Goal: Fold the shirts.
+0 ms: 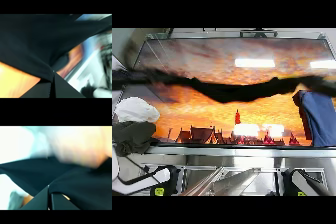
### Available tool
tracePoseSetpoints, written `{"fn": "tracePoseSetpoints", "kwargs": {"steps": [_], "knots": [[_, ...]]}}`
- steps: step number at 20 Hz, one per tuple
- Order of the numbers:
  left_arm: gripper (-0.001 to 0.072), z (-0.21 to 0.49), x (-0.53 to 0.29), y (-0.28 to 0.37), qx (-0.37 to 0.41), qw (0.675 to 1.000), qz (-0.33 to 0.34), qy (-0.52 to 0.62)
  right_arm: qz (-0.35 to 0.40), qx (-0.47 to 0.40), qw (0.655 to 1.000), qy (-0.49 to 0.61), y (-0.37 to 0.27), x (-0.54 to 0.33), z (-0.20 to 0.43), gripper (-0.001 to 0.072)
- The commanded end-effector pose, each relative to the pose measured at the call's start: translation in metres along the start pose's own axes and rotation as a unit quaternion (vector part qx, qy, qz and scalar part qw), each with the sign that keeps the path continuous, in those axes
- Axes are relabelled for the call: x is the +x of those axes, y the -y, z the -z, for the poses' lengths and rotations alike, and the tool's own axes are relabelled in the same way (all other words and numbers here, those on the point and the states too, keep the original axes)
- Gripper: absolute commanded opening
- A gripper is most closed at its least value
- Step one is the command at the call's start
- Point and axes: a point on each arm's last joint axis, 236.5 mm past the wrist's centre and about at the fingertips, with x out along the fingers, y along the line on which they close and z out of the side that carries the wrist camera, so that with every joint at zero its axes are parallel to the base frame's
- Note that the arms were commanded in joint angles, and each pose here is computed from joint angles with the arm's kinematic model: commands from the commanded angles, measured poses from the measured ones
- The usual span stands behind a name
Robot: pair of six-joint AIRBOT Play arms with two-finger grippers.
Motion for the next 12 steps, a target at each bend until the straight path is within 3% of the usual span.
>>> {"fn": "tracePoseSetpoints", "kwargs": {"steps": [1, 4, 7, 10, 12], "knots": [[0.0024, -0.066, -0.091, 0.237, 0.282, 0.928, 0.156, 0.187, 0.000, -0.242, 0.956, 0.166, -0.179, -0.074, -0.082, 0.0025], [0.0025, -0.066, -0.149, 0.330, 0.371, 0.878, 0.130, 0.273, 0.065, -0.380, 0.880, 0.278, -0.283, -0.128, -0.101, 0.0025], [0.0025, -0.077, -0.177, 0.322, 0.363, 0.879, 0.017, 0.311, 0.113, -0.431, 0.845, 0.295, -0.309, -0.141, -0.094, 0.0025], [0.0025, -0.086, -0.197, 0.282, 0.324, 0.890, -0.016, 0.321, 0.123, -0.409, 0.860, 0.279, -0.284, -0.138, -0.102, 0.0025], [0.0026, -0.092, -0.189, 0.222, 0.254, 0.921, -0.021, 0.296, 0.104, -0.342, 0.908, 0.220, -0.240, -0.121, -0.099, 0.0025]]}}
